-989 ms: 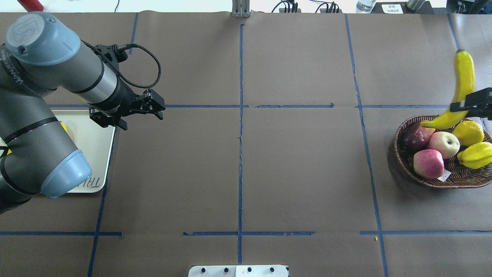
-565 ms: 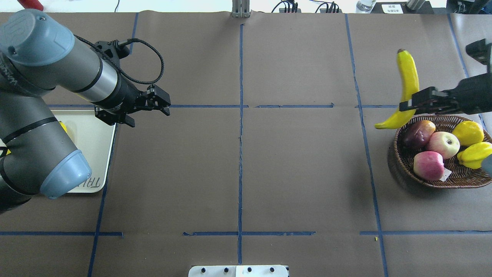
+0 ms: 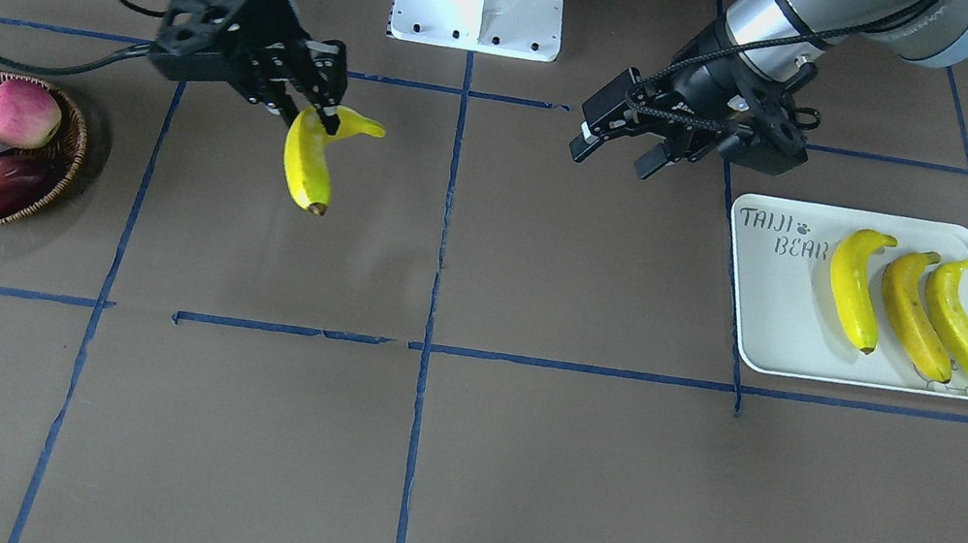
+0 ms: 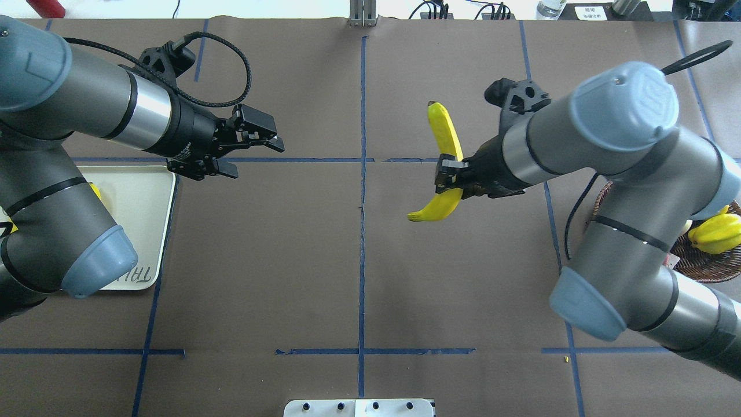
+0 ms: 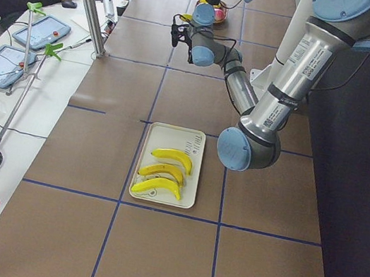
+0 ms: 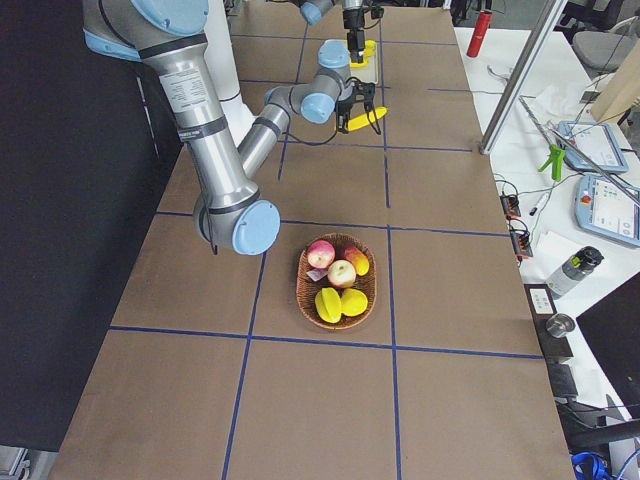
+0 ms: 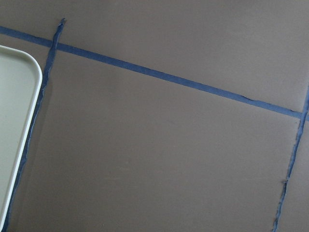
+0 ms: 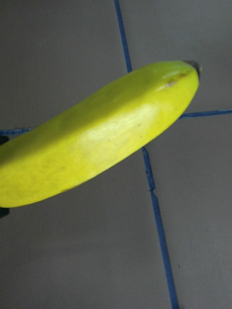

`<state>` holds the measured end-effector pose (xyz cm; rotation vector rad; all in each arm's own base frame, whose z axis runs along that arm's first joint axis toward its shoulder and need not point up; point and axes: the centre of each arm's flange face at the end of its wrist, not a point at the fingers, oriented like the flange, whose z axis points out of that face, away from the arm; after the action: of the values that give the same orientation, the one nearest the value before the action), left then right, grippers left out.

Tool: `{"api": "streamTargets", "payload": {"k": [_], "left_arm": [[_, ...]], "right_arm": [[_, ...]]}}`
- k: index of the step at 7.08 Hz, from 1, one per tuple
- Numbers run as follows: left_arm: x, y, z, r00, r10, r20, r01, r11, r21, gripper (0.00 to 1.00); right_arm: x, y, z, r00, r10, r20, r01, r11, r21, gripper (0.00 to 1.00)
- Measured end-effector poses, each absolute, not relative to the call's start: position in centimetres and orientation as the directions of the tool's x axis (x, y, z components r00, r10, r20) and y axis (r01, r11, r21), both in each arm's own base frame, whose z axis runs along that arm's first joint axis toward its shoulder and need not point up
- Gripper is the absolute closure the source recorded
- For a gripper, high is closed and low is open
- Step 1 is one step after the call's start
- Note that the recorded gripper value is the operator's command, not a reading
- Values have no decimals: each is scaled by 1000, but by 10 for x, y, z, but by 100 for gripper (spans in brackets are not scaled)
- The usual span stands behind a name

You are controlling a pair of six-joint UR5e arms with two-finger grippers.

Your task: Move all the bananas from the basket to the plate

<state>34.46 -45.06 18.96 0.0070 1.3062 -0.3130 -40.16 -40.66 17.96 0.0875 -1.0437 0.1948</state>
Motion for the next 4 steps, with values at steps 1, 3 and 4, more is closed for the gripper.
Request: {"api": "streamTargets", "payload": {"k": [1, 3, 4], "left_arm": [[345, -450, 187, 217, -216, -952, 230, 959, -166, 0], [354, -448, 186, 162, -156, -974, 207, 971, -121, 0], [365, -442, 186, 122, -116, -986, 184, 979, -92, 0]], "right_arm": [[-421, -393, 156, 503, 138, 853, -209, 977, -35, 100], [-442, -371, 136, 504, 129, 854, -190, 981, -37, 100], [-452, -360, 128, 500, 110, 859, -177, 984, -23, 100]]}}
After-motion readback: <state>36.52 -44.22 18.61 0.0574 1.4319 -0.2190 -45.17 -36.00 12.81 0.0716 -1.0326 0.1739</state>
